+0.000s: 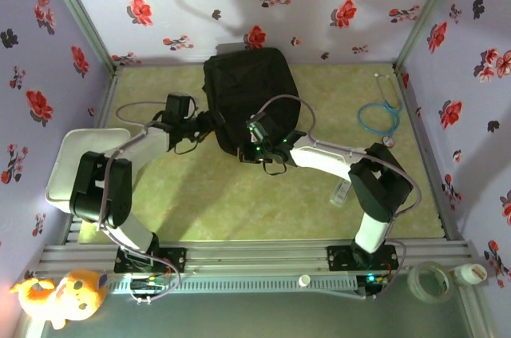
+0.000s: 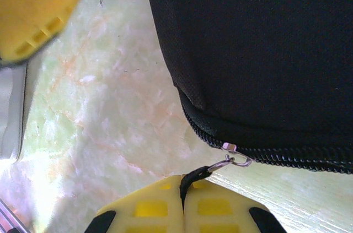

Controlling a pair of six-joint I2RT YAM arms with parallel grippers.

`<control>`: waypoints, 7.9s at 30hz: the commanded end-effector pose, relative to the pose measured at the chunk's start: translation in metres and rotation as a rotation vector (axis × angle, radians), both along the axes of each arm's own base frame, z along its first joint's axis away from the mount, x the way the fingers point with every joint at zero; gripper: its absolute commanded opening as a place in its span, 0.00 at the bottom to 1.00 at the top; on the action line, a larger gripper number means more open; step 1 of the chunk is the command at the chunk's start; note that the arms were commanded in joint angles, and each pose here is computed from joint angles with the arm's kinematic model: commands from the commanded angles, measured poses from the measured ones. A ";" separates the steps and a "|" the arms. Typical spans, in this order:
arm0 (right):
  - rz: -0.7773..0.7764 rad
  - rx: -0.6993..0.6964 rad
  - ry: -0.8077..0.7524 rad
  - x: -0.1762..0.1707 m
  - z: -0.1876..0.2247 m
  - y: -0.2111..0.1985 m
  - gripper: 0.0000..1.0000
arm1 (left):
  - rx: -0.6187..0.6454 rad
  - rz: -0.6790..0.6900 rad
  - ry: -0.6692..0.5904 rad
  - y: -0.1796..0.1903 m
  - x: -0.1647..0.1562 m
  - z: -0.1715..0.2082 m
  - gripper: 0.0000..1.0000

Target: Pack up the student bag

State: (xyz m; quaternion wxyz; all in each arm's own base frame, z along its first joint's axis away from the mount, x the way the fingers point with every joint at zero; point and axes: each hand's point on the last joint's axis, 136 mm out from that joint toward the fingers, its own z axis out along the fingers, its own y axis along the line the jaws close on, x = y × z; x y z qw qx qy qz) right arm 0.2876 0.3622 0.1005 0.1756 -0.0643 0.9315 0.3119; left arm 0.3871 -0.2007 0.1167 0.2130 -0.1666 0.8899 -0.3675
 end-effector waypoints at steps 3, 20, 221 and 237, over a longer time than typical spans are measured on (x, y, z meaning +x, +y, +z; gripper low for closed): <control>0.000 -0.010 -0.007 0.002 -0.002 -0.004 0.00 | -0.140 -0.039 0.028 -0.036 -0.011 0.005 0.50; -0.023 -0.013 0.008 0.004 -0.006 -0.010 0.00 | 0.063 -0.026 0.088 -0.038 -0.014 -0.026 0.33; -0.353 -0.007 0.028 0.128 -0.015 -0.140 0.59 | 0.307 -0.373 -0.076 -0.132 0.051 0.003 0.26; -0.459 -0.225 0.032 0.133 -0.041 -0.176 0.12 | 0.367 -0.321 -0.143 -0.098 0.050 0.032 0.05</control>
